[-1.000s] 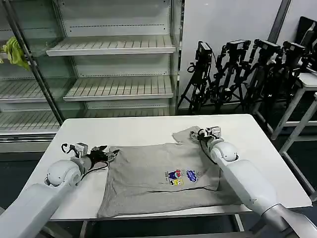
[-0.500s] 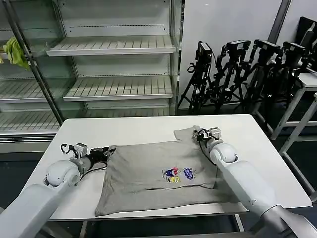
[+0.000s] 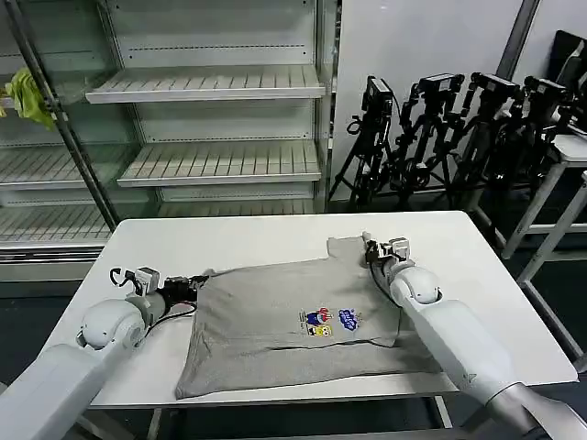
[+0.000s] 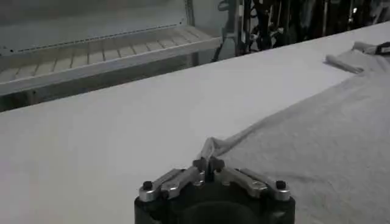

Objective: Fold and organize the clothes.

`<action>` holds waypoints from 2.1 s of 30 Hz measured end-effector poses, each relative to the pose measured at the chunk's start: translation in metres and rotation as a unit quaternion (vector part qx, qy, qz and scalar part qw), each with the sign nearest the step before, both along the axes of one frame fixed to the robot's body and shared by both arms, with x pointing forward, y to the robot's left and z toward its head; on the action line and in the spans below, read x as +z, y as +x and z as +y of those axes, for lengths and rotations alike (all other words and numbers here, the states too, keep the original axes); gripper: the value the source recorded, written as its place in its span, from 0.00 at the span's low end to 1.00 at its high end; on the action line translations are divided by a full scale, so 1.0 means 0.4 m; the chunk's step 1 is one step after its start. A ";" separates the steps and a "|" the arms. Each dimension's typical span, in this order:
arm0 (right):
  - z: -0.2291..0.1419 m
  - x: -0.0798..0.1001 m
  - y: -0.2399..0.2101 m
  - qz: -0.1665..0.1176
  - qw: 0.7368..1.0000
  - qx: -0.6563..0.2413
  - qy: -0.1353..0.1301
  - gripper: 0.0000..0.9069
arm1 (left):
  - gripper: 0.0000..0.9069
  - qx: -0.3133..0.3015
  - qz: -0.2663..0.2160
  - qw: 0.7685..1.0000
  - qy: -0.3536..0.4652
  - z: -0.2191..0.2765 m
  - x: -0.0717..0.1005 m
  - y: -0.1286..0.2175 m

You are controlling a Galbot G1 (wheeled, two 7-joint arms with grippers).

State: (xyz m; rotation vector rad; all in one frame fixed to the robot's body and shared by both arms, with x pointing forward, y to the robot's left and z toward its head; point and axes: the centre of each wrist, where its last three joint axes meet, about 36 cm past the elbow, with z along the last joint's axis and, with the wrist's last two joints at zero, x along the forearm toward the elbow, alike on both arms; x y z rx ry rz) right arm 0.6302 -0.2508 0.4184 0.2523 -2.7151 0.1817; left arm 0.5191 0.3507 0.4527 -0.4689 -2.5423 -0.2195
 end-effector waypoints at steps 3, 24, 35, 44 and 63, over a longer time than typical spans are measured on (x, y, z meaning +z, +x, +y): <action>0.001 0.003 -0.010 -0.002 1.000 0.002 0.000 0.00 | 0.09 0.000 -0.003 1.000 -0.002 0.000 0.002 -0.005; -0.027 0.137 -0.097 -0.066 0.997 -0.002 0.044 0.00 | 0.09 -0.013 -0.046 0.998 -0.027 -0.006 0.074 -0.073; -0.085 0.188 -0.239 -0.087 0.995 0.015 0.053 0.00 | 0.08 -0.012 -0.061 0.998 -0.024 0.025 0.145 -0.172; -0.124 0.202 -0.364 -0.092 0.994 0.030 0.045 0.00 | 0.07 -0.022 -0.054 0.998 -0.012 0.020 0.183 -0.254; -0.185 0.156 -0.531 -0.060 0.997 0.039 0.017 0.00 | 0.06 -0.068 0.000 0.998 0.010 -0.038 0.141 -0.392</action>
